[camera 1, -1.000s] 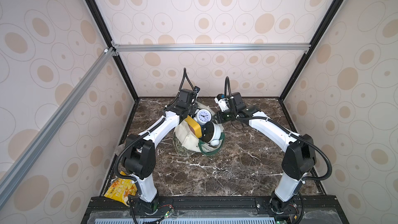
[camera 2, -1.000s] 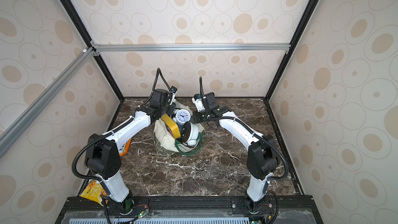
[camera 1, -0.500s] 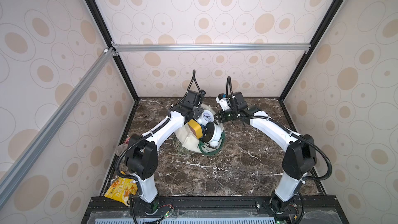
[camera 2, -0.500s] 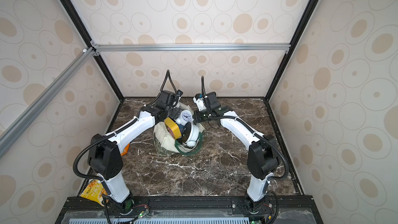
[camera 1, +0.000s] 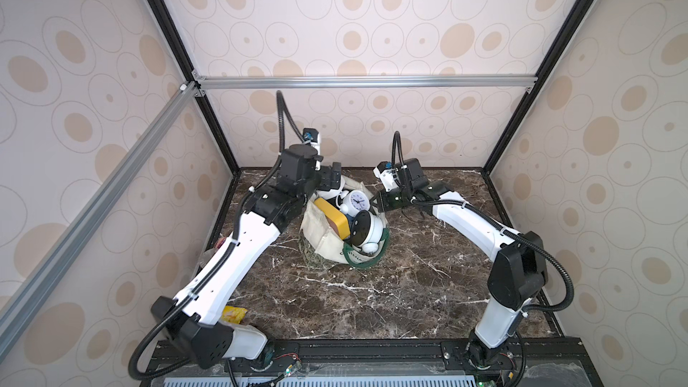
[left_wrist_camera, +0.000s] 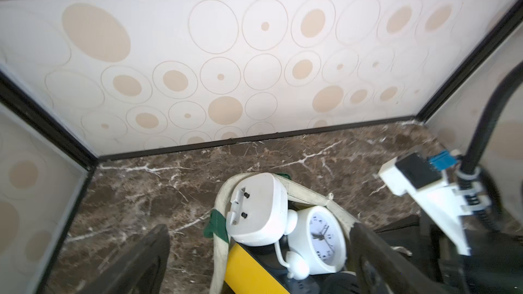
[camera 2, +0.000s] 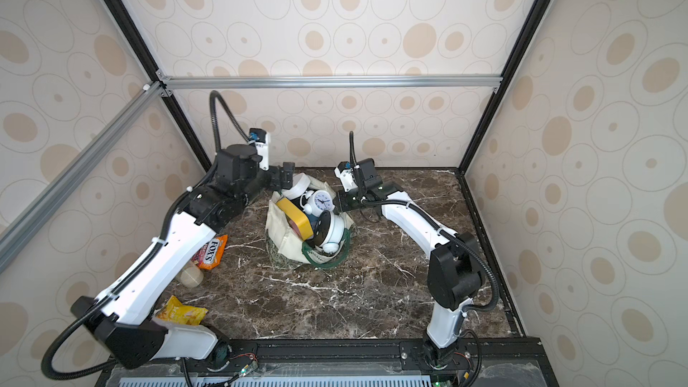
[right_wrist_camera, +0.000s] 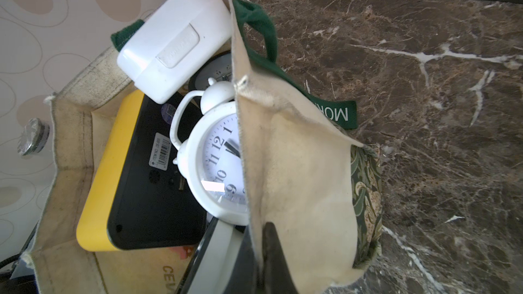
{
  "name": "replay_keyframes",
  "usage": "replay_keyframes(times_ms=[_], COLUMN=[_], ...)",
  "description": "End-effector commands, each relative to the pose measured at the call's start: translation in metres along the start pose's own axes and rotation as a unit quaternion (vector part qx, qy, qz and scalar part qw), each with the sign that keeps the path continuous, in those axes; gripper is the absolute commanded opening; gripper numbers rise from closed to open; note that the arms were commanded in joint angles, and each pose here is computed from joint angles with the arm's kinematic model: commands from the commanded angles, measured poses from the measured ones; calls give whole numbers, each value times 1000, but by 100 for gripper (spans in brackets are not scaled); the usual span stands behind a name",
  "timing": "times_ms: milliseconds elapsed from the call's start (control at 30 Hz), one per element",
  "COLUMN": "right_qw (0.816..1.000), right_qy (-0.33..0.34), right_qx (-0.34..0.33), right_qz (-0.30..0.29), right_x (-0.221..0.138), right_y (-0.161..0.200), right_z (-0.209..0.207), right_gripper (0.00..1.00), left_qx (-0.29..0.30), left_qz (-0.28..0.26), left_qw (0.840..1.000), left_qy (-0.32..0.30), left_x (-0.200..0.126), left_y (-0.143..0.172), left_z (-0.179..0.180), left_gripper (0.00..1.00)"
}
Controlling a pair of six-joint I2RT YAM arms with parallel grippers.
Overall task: Put the alarm clock into the canvas bag
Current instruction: Adjust the canvas bag at the center of the board.
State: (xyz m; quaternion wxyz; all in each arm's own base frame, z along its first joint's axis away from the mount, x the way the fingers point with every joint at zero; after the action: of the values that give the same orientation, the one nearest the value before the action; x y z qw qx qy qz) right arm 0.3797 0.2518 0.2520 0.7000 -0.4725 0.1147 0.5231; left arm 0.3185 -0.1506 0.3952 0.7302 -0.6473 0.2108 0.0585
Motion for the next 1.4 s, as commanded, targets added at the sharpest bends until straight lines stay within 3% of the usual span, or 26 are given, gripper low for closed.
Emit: replay_keyframes(times_ms=[0,133,400,767,1133,1233,1367], right_qw=[999,999,999,999,999,999,999], right_qy=[-27,-29,-31,-29,-36,-37,-39], right_qx=[-1,-2,2,-5,-8,-10,-9], right_qz=[-23,-23,-26,-32,-29,-26,-27], right_x=[-17,-16,-16,-19,-19,-18,-18], right_y=[-8,-7,-2,-4,-5,-4,-5], right_z=[8,8,6,6,8,8,9], right_gripper=[0,0,0,0,0,0,0], left_qx=[-124,-181,-210,-229,-238,-234,-231], left_qz=[107,120,158,168,199,181,172], left_qw=[986,976,964,955,948,954,956], left_qy=[3,0,-46,-85,-69,-55,-52], left_x=[4,6,27,17,39,42,45], left_y=[77,99,107,127,147,136,128], left_z=[-10,-12,-12,5,4,2,1], left_gripper=[98,93,84,65,71,80,81])
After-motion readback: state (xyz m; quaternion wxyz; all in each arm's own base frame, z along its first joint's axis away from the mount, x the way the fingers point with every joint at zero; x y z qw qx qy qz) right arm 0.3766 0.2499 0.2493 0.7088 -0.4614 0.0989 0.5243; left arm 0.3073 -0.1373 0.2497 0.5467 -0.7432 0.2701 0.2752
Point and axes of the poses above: each gripper's point midway between its finger pads, its own x axis out along the fingers, its own z axis along the line the jaws close on, y = z × x, the point moved 6 cm from there along -x, back along the fingers, and after that the axes turned 13 degrees about x, right-handed, at the moved point
